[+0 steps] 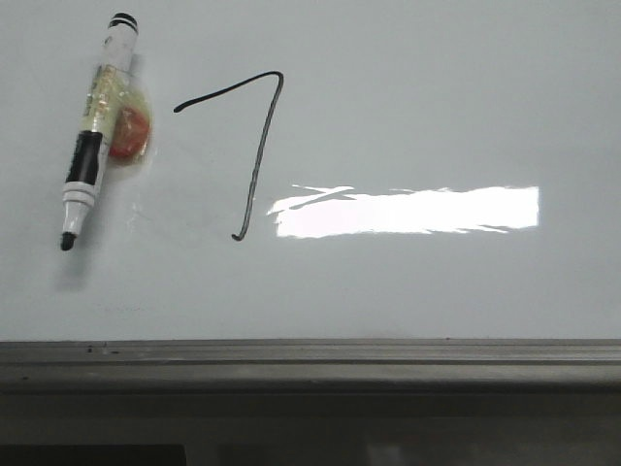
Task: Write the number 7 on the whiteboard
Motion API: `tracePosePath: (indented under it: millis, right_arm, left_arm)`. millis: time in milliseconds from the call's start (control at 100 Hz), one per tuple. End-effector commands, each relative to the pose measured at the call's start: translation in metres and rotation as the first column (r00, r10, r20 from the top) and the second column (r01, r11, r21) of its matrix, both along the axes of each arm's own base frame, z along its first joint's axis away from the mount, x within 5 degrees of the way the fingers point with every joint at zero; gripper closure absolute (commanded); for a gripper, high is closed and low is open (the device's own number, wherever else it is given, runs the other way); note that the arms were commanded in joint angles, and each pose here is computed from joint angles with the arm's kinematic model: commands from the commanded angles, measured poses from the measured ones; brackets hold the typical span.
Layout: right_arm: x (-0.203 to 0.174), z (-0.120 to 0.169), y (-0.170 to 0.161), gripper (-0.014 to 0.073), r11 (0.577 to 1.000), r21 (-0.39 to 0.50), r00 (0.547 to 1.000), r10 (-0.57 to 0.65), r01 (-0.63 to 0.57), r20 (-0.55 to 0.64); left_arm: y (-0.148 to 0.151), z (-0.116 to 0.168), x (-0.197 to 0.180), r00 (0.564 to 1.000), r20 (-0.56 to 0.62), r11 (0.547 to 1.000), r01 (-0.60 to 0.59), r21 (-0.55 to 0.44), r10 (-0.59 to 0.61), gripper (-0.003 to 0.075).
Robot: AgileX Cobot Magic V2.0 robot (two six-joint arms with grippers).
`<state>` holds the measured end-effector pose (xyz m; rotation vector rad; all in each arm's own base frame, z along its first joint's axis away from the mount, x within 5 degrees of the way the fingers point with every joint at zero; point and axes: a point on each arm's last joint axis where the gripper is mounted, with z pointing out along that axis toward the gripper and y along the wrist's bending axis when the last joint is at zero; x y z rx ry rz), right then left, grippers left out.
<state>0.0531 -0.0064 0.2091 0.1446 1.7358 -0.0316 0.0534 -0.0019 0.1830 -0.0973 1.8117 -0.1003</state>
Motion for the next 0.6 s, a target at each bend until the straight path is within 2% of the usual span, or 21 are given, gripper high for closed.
tracePosePath:
  millis: [0,170,190,470,590]
  right_arm:
    - [-0.004,0.006,0.0,0.0662,1.0,-0.028,0.995,-0.003,0.005,0.1]
    - [0.003,-0.022,0.0,0.0662,1.0,-0.03,0.994,0.008,-0.005,0.108]
    - [0.002,-0.025,0.0,0.0662,1.0,-0.026,0.998,0.003,-0.001,0.064]
    - [0.0,-0.036,-0.001,0.0662,0.999,-0.043,0.998,-0.009,0.006,-0.068]
    - [0.0,-0.036,-0.002,0.0662,0.998,-0.062,0.998,-0.009,0.005,-0.068]
  left_arm:
    - [0.0,-0.003,0.0,0.999,0.044,1.0,-0.007,-0.02,0.008,0.0738]
    - [0.0,-0.003,0.0,0.999,0.042,1.0,-0.007,-0.02,0.008,0.0738]
    - [0.0,-0.003,0.0,0.999,0.042,1.0,-0.007,-0.02,0.008,0.0738]
    - [0.0,-0.003,0.0,0.999,0.042,1.0,-0.007,-0.02,0.008,0.0738]
    - [0.0,-0.003,0.0,0.999,0.042,1.0,-0.007,-0.02,0.008,0.0738]
